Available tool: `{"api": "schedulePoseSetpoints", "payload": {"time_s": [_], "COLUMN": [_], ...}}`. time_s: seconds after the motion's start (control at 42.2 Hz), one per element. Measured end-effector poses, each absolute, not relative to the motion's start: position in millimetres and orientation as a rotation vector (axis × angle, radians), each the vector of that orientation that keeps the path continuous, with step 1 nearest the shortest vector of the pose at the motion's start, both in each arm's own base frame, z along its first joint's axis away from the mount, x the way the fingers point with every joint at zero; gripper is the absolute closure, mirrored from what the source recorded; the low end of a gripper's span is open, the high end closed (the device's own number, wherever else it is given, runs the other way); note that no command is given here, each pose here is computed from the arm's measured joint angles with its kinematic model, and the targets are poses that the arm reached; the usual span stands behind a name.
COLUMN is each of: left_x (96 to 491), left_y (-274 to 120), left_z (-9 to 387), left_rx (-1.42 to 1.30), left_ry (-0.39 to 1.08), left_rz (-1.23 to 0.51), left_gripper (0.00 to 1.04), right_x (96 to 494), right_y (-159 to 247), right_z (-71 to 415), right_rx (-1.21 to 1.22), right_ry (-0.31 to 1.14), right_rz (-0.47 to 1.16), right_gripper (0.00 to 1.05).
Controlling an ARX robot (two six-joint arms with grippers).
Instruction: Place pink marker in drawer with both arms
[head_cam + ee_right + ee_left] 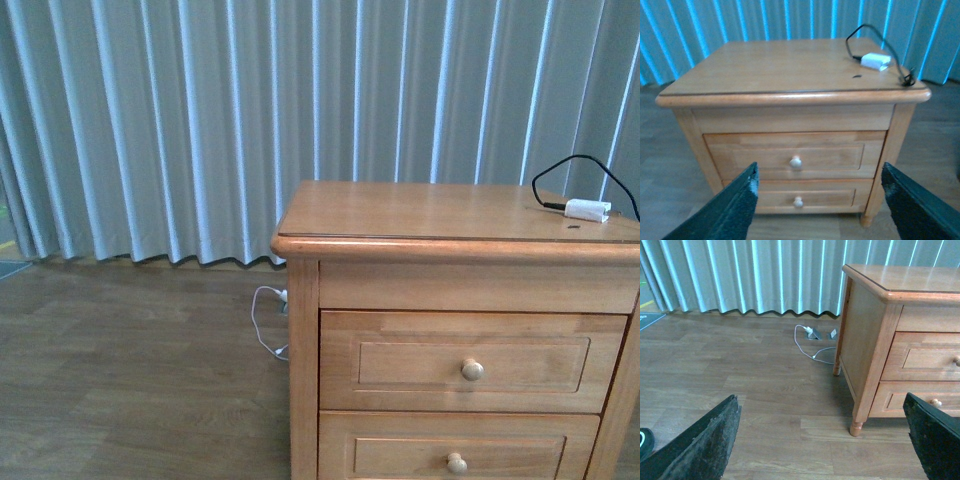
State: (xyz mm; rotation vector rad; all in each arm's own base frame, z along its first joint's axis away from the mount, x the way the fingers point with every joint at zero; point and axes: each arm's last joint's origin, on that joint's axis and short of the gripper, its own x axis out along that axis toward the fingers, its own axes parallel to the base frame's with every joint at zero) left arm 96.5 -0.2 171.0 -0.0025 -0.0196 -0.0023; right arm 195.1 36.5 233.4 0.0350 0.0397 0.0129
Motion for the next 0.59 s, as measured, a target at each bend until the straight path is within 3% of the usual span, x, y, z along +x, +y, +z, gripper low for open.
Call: {"api": "schedulePoseSetpoints", "payload": {"time_s": [0.284,0.355,0.592], "left_x": [96.5,96.5,96.5], "left_y": [-0.2,-0.2,-0.2], "left_z": [171.0,171.0,171.0], "left_rx": [-0.002,-0.002,-0.002], "left_ry": [-0.020,-0.020,-0.020], "left_rz": [-0.003,-0.003,-0.003], "left_gripper": [0.06,0.06,0.06], "right_x": [162.9,158.4,143.0], "right_y": [16.7,14.4,0.7], "right_z": [202.6,198.9,185.9], "right_rx": [0.006,0.005,0.004], "right_ry": [0.007,0.006,0.008], "right_rz": [0.002,0.002,-0.002], "right_gripper": [0.93,1.03,1.03]}}
